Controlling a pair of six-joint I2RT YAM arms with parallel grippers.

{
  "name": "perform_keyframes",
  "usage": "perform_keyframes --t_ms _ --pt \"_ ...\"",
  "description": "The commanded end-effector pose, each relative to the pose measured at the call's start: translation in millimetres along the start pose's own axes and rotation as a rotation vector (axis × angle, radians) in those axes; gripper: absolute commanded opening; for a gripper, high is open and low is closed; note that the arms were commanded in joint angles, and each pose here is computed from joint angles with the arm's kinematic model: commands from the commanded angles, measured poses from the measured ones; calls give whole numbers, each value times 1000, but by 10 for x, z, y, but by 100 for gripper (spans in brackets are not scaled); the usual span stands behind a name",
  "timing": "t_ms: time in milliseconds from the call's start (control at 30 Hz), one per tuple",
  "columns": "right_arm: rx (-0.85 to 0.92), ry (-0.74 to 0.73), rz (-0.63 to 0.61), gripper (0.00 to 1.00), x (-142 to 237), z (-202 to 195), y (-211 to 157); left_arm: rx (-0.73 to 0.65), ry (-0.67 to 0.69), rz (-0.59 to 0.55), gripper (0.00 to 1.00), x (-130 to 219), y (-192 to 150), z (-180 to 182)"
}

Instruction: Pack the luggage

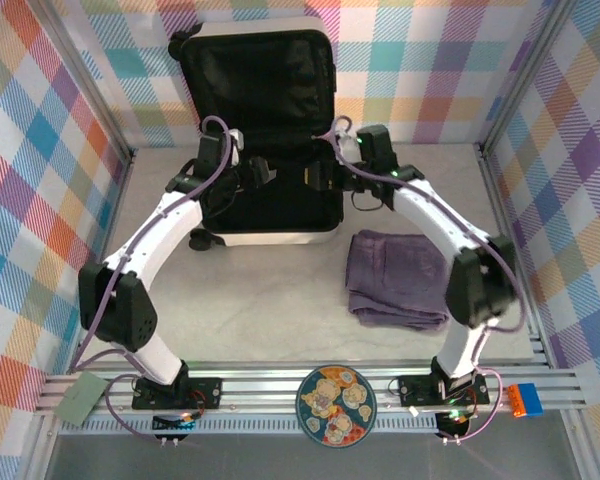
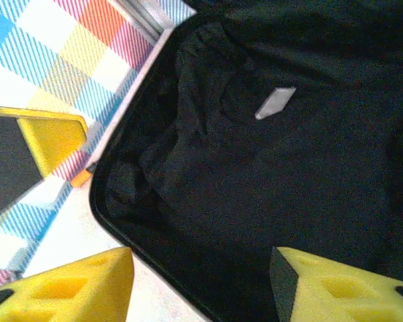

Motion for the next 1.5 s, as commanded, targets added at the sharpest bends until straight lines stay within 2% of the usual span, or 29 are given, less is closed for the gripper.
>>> perform_keyframes --t_ms 0,100,167,400,533,733,933,1067,1233,1333,1467 --pt "14 -101 -78 60 305 -84 -363 -91 10 -37 61 196 -301 -93" --pt "-19 -203 -65 64 523 -206 -826 -93 -54 -40 64 283 -601 -208" --pt "-59 -254 -34 66 611 -287 -1131 -74 -91 0 63 279 -790 -245" --pt "-170 -429 96 73 725 -580 -1823 -69 -130 60 61 208 -1485 -290" --pt "-208 -509 155 76 730 -724 -2072 -44 -133 102 60 101 -1805 -202" --pt "-272 -553 248 79 639 -860 -2381 -42 -156 153 60 47 -2119 -189" --pt "-341 -410 320 79 379 -715 -2757 -73 -126 219 60 -17 -2232 -208" --pt "-296 -285 364 79 159 -331 -2898 -88 -111 279 61 -77 -2297 -233" --pt "-262 -112 365 78 -151 138 -2845 -81 -86 312 62 -131 -2384 -175" --pt "-247 -116 349 78 -164 180 -2755 -82 -71 339 62 -147 -2439 -146" --pt "-200 -164 324 80 33 199 -2612 -77 -33 396 62 -154 -2542 -72"
Point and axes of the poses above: each hand's point on the last joint's axis, 136 mm out from that joint toward the fingers, its own x axis back along the fingers, its own z axis along the line the jaws close on, y = z × x, the point moved 4 cm from there along x, back along the fingers, and after that the axes turned 8 degrees about x, right-handed, at the moved point
